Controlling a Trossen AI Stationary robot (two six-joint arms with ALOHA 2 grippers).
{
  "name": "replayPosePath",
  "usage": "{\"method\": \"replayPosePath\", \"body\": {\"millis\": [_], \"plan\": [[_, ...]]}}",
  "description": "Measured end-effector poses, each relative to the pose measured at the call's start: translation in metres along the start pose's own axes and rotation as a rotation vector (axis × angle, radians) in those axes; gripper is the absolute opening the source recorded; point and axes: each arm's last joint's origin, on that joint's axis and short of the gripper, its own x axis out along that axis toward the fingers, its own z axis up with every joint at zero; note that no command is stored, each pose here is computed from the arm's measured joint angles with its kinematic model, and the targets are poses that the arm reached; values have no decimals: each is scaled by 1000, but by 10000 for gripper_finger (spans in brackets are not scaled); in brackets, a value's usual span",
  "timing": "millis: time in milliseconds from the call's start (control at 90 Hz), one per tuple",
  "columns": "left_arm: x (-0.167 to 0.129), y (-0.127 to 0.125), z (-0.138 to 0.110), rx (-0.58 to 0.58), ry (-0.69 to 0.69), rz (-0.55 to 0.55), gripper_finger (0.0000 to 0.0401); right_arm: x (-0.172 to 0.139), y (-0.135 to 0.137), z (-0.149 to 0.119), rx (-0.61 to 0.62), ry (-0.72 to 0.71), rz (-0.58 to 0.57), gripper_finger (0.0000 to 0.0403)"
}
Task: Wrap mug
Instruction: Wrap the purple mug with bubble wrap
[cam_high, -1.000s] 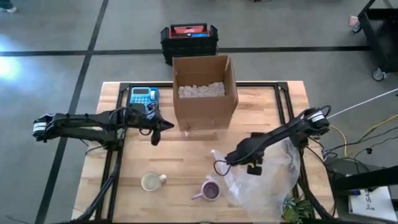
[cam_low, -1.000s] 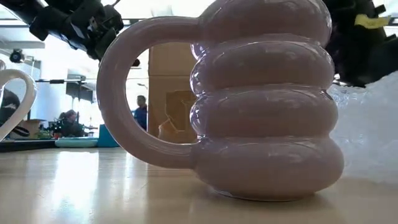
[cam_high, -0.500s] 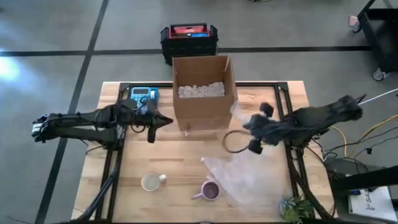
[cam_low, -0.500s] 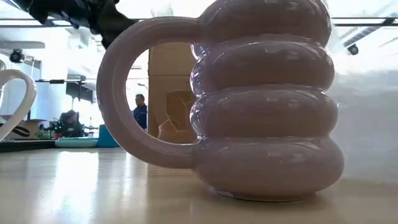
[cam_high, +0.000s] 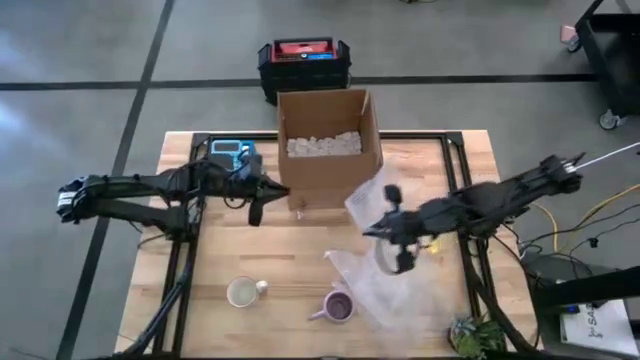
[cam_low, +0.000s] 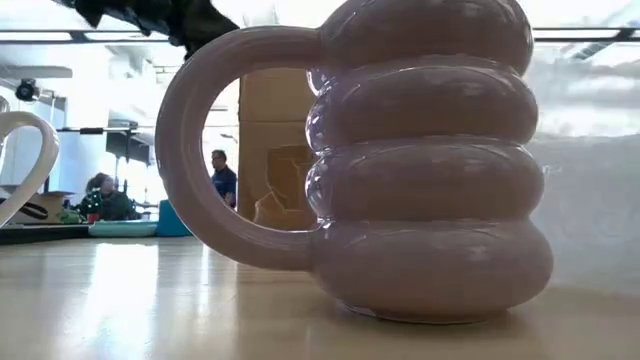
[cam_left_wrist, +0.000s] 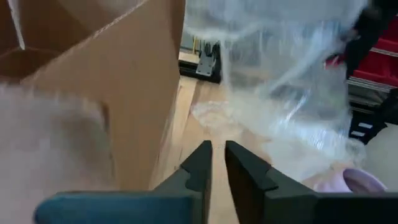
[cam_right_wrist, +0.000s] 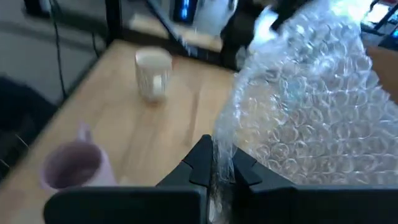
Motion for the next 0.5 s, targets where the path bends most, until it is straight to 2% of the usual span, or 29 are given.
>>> {"method": "replayPosePath", "body": {"millis": [111, 267, 422, 500], "plan": [[5, -3, 17, -8, 35, 1, 121, 33, 7, -1, -68, 46, -6, 0], [9, -4, 28, -80, 188, 21, 189, 66, 12, -5, -188, 148, -137, 0], [23, -3, 26, -179, 232, 31, 228, 96, 15, -6, -352, 245, -271, 0], [30, -2, 21, -216, 260, 42, 236, 111, 17, -5, -427, 284, -299, 0]]}}
